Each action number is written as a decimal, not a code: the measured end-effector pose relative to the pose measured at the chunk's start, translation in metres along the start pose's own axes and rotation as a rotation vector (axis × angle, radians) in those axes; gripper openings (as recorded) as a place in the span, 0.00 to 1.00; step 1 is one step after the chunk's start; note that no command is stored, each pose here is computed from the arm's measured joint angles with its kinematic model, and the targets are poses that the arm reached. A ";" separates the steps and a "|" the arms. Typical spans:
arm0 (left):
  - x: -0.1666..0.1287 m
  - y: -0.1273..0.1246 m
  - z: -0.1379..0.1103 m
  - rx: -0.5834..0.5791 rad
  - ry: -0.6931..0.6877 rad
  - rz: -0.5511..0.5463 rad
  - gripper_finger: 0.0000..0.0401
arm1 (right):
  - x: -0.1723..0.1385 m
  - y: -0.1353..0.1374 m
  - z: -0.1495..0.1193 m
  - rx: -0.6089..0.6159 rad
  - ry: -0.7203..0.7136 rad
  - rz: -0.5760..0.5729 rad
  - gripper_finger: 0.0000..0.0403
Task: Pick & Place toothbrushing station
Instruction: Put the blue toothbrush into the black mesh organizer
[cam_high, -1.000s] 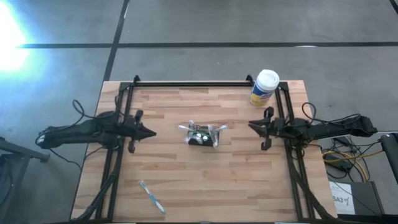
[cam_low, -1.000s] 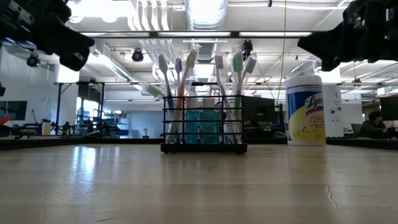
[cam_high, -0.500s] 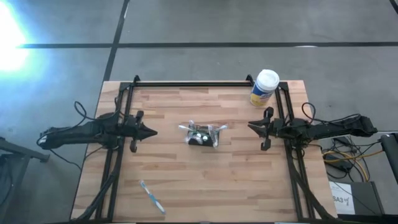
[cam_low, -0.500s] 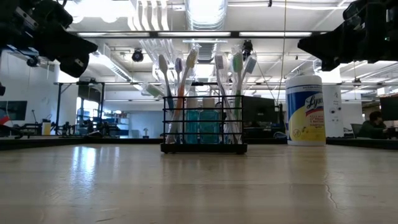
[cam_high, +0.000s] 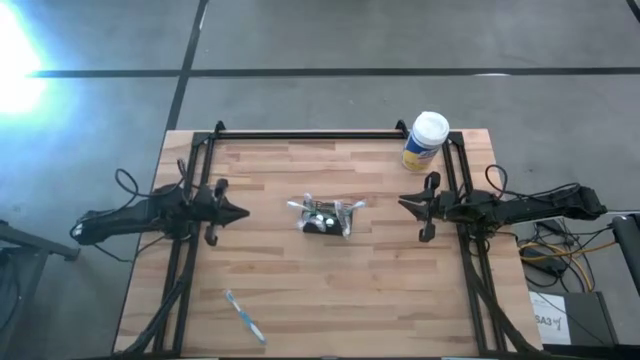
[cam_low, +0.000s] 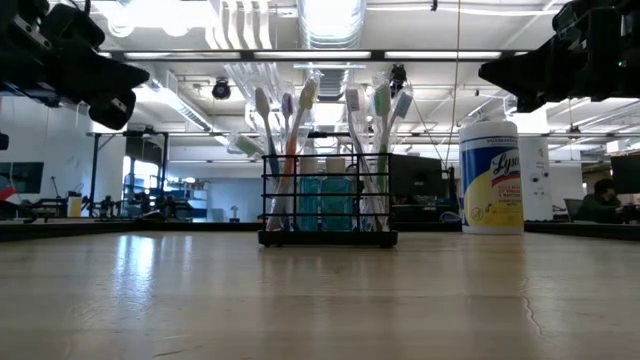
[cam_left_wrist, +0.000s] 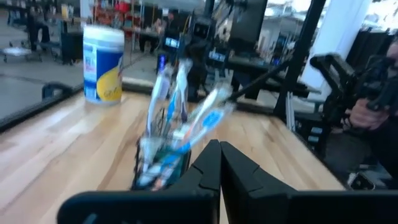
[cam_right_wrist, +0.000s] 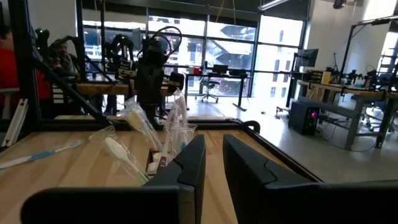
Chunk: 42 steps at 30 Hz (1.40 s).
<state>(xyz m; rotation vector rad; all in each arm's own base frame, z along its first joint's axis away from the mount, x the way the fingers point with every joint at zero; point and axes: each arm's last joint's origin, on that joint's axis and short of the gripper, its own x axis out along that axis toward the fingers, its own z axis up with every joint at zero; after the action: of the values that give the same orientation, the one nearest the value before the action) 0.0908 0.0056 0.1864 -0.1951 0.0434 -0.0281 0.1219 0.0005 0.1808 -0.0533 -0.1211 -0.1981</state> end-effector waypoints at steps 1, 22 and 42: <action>-0.001 0.000 -0.001 -0.002 0.007 0.001 0.01 | 0.000 0.000 0.000 0.001 0.000 0.000 0.13; 0.003 0.003 -0.015 -0.015 0.040 0.014 0.01 | 0.000 0.000 0.000 0.025 0.004 0.000 0.13; 0.003 0.004 -0.016 -0.002 0.049 0.013 0.01 | 0.000 0.000 -0.002 0.037 0.021 0.000 0.13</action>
<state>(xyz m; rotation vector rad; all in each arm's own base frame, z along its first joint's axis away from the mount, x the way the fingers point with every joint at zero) 0.0936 0.0060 0.1700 -0.1963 0.0939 -0.0202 0.1222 0.0005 0.1787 -0.0147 -0.1034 -0.1964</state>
